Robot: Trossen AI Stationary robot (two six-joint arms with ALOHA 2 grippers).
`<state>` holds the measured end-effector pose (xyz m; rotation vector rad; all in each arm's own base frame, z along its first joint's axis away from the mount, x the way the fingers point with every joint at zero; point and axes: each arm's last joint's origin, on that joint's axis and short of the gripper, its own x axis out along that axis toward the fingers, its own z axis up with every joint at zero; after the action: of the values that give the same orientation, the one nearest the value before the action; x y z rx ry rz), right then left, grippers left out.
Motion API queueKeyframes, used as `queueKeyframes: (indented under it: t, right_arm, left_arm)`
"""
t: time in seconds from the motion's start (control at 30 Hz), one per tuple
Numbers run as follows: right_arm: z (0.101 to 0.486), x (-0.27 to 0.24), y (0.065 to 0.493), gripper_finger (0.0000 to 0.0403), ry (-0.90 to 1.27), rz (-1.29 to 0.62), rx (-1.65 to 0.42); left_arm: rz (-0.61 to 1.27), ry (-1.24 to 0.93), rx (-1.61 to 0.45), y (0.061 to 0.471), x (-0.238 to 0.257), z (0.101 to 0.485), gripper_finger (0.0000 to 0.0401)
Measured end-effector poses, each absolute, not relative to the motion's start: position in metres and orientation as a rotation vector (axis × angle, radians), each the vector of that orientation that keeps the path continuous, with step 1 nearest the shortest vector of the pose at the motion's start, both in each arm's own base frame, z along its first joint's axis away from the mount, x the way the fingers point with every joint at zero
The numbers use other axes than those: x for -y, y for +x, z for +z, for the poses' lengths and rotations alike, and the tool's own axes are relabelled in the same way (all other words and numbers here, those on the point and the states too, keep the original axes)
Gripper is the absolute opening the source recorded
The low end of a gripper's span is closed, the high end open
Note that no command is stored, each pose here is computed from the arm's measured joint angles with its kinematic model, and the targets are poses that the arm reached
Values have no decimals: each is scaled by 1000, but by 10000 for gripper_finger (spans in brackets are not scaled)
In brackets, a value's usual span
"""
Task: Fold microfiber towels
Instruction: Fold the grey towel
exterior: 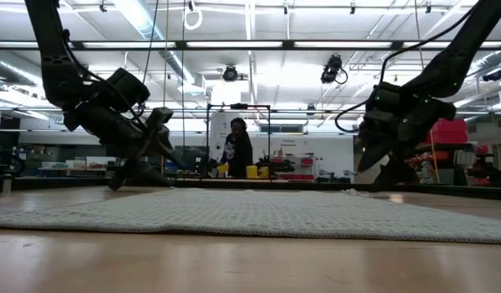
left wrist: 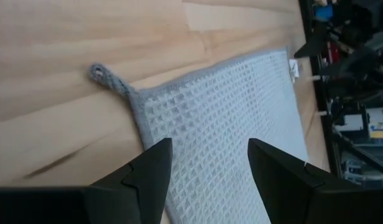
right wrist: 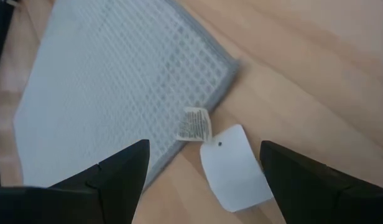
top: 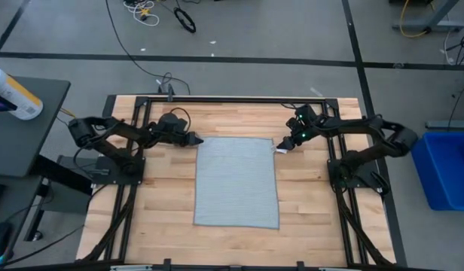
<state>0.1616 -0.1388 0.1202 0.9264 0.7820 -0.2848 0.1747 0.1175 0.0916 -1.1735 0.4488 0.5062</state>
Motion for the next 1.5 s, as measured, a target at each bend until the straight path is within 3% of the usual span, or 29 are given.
queueKeyframes:
  t: [0.97,1.2,1.5]
  right_arm:
    - [125,143,167,314,959,-241,-690]
    - [133,148,175,314,977,-237,-588]
    - [129,146,177,314,981,-249,-605]
  left_arm:
    - [546,-1281,-476,166,-133,91,218]
    - [577,-1271,-589,168,-135,90,218]
    - [560,-1285,-601,168,-134,90,218]
